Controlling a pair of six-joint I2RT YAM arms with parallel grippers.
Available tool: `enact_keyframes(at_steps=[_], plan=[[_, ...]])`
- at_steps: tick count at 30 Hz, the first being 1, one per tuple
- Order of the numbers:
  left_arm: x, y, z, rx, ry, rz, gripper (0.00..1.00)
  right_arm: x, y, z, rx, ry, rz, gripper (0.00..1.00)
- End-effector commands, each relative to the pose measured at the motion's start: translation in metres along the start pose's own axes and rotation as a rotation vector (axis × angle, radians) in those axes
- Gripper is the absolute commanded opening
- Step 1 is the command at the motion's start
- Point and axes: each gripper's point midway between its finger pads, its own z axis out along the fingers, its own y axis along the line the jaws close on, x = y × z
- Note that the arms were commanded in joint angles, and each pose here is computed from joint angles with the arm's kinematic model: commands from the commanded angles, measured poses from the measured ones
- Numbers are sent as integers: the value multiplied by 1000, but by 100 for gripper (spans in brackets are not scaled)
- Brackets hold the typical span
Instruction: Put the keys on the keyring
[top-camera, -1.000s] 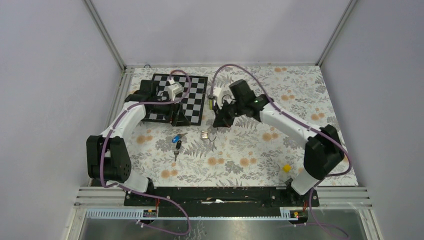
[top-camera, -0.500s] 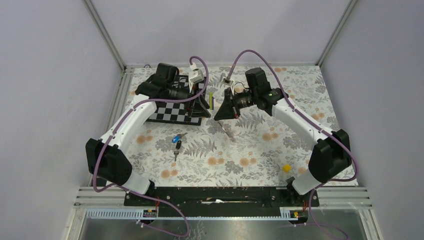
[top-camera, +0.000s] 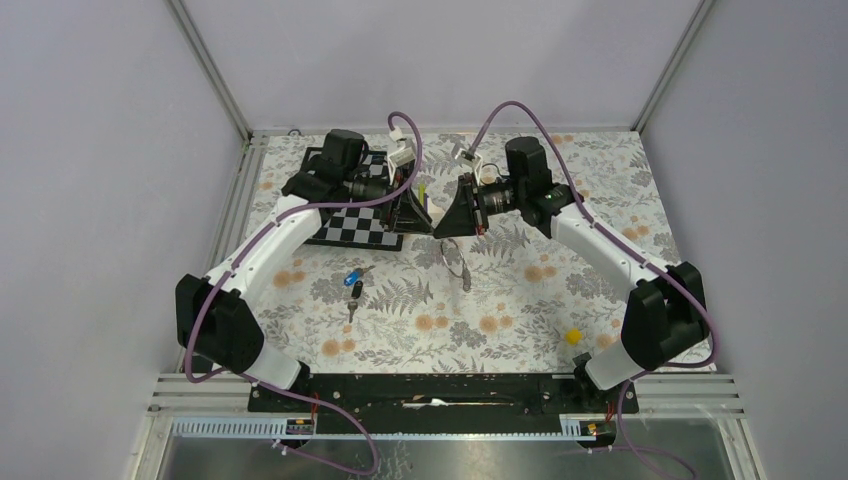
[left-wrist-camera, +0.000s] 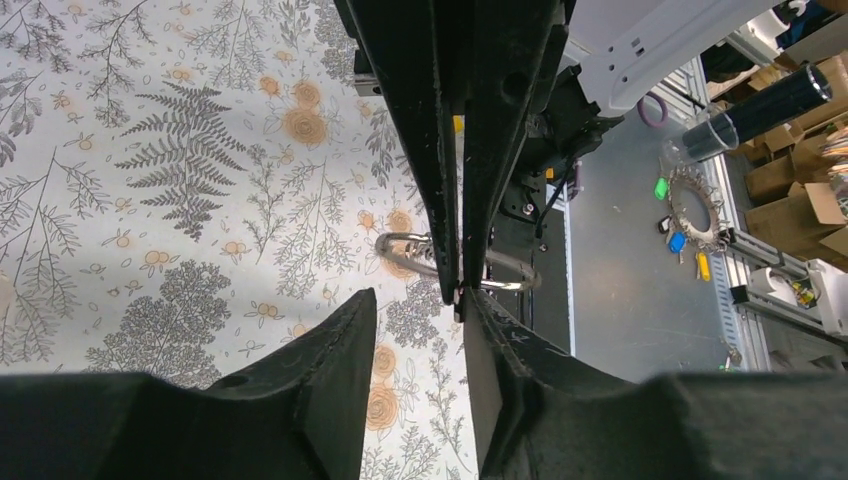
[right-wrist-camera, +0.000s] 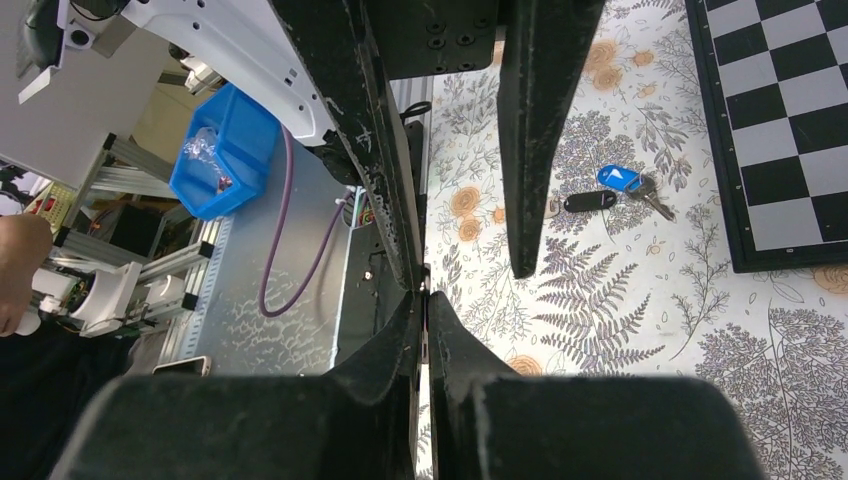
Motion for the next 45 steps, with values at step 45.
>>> enact_keyframes(at_steps=[45], plan=[[-14,-30,9,118,-75,-65,0,-10,-10,-16,100,-87,-32,17]])
